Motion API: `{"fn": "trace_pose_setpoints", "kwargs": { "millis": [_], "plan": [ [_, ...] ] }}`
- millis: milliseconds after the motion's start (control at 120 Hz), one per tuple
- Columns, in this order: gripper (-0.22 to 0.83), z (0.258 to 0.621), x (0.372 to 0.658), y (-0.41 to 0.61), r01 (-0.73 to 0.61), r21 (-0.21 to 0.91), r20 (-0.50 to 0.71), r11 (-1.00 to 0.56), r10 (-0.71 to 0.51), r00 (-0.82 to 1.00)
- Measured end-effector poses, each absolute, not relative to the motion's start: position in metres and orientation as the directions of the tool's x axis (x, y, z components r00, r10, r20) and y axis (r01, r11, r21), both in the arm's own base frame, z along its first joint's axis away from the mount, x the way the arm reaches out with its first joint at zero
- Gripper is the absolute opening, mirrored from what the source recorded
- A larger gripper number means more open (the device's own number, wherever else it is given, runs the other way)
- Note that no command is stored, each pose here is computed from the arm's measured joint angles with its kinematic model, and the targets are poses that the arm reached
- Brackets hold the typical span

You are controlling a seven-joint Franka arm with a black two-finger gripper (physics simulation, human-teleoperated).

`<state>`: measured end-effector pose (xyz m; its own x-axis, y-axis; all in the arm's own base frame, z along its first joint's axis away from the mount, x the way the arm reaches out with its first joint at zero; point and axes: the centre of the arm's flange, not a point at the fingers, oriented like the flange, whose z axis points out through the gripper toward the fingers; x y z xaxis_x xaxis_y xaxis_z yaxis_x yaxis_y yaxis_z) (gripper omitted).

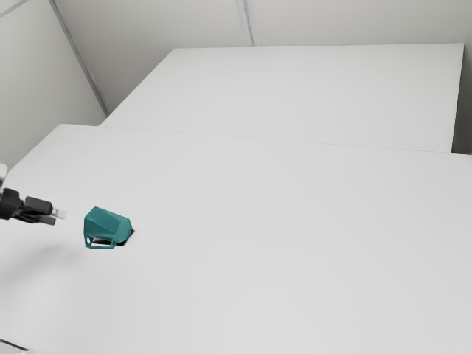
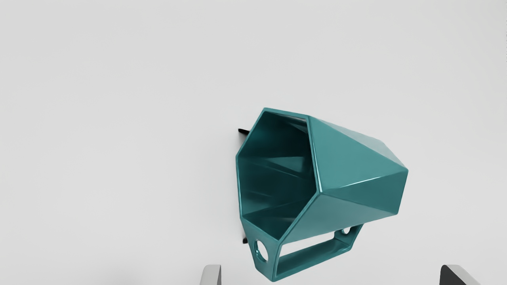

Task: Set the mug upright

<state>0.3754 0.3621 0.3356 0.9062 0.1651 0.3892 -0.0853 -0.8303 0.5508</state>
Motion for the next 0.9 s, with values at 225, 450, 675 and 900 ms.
{"fn": "trace_pose_setpoints", "kwargs": {
  "millis": [225,450,675,900],
  "plan": [
    [0.62,0.331,0.377,0.353,-0.099,0.628,0.372,-0.772,0.186,0.910],
    [0.62,0.319,0.374,0.353,-0.064,0.697,0.314,-0.714,0.225,0.922],
    [0.62,0.314,0.385,0.363,-0.045,0.715,0.291,-0.698,0.239,0.926],
    [0.62,0.310,0.409,0.380,-0.045,0.720,0.282,-0.692,0.233,0.930]
  ]
}}
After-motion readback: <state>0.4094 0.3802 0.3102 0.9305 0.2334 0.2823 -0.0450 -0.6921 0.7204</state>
